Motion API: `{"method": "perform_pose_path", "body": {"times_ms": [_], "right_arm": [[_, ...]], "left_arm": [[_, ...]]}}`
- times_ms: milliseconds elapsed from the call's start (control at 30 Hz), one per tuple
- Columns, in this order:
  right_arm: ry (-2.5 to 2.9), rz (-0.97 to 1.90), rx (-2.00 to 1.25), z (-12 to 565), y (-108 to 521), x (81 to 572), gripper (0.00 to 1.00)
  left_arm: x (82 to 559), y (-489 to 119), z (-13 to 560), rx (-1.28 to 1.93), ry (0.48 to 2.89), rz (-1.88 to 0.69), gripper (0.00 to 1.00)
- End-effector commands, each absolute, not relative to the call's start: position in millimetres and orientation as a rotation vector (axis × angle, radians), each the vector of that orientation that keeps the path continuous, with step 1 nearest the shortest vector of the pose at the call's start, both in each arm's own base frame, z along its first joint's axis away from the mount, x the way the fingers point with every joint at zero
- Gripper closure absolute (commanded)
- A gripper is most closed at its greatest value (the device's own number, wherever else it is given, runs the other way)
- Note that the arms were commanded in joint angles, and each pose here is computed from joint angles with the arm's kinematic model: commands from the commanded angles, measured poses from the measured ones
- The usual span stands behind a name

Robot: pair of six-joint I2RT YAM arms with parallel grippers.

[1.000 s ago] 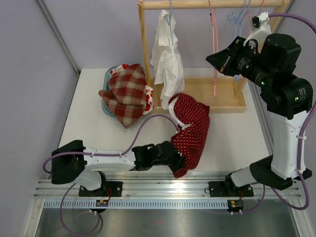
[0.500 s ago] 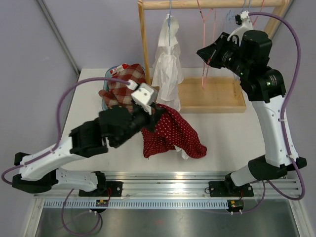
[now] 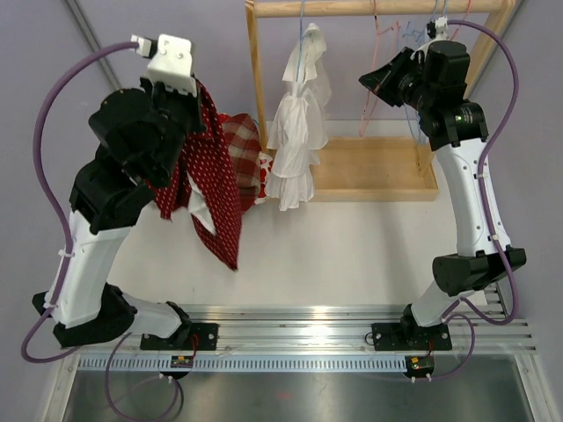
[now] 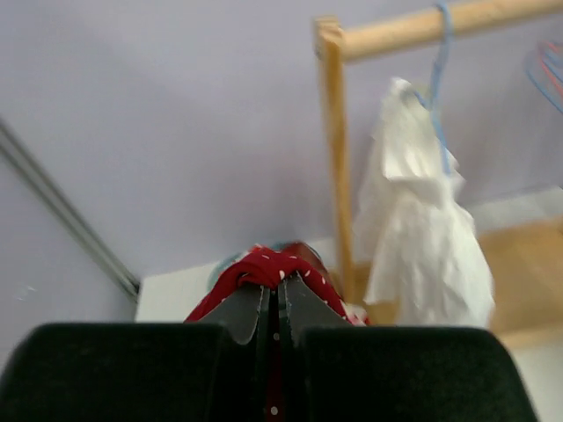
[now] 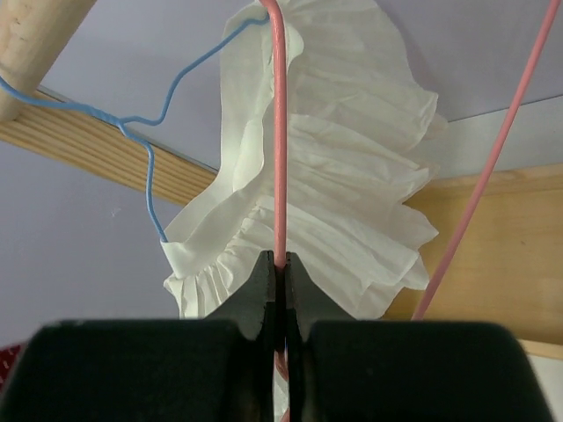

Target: Remove the skirt from the hanger

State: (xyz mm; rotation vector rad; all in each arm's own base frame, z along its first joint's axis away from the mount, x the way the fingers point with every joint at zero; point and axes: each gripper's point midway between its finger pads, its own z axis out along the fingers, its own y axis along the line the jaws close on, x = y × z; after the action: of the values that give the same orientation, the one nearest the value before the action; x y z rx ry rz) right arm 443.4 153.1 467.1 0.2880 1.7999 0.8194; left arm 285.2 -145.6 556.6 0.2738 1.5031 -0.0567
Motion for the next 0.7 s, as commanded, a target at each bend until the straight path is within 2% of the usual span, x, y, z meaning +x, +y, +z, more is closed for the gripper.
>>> {"method": "perform_pose_path", "body": {"times_ms": [0,100,233,333,367,433,500,533,567,600,667], "right_arm": [[1.739,0.898,0.264,485.6,159.7,429.8,1.0],[1.778,0.907,0.28,465.6,160.7,425.8,1.0],[1.842,0.911,0.291,437.6,162.2,419.3,1.0],[1.849,0.89,0.295,431.8,158.0,413.1,1.0],[1.845,0.884,0.296,433.4,155.4,410.2,1.0],[1.853,0.877,0.305,430.1,152.8,408.6,1.0],[1.848,0.874,0.304,432.4,150.7,405.3,1.0],[1.851,0.872,0.303,431.9,150.4,404.1,1.0],[1.845,0.865,0.299,434.0,149.2,402.3,1.0],[1.853,0.856,0.302,432.5,147.7,401.7,1.0],[1.847,0.834,0.299,434.5,144.0,400.1,0.95]], "left_arm": [[318.5,-130.8,610.0,0.229,1.345,0.031,1.0],[347.0,-120.9,641.2,0.15,1.23,0.029,1.0],[387.4,-115.2,638.7,0.099,1.188,-0.039,1.0],[430.5,-112.8,594.9,0.083,1.28,-0.094,1.0],[453.9,-108.3,550.0,0.064,1.379,-0.046,1.0],[473.2,-105.0,507.1,0.018,1.453,-0.02,0.94],[491.5,-99.1,431.8,0.008,1.609,0.019,0.78],[497.1,-93.4,405.2,-0.056,1.668,-0.009,0.27],[498.5,-92.6,384.8,-0.075,1.721,-0.029,0.06],[495.3,-93.9,351.3,-0.106,1.816,-0.068,0.01],[484.8,-88.4,338.6,-0.136,1.85,-0.085,0.01]]}}
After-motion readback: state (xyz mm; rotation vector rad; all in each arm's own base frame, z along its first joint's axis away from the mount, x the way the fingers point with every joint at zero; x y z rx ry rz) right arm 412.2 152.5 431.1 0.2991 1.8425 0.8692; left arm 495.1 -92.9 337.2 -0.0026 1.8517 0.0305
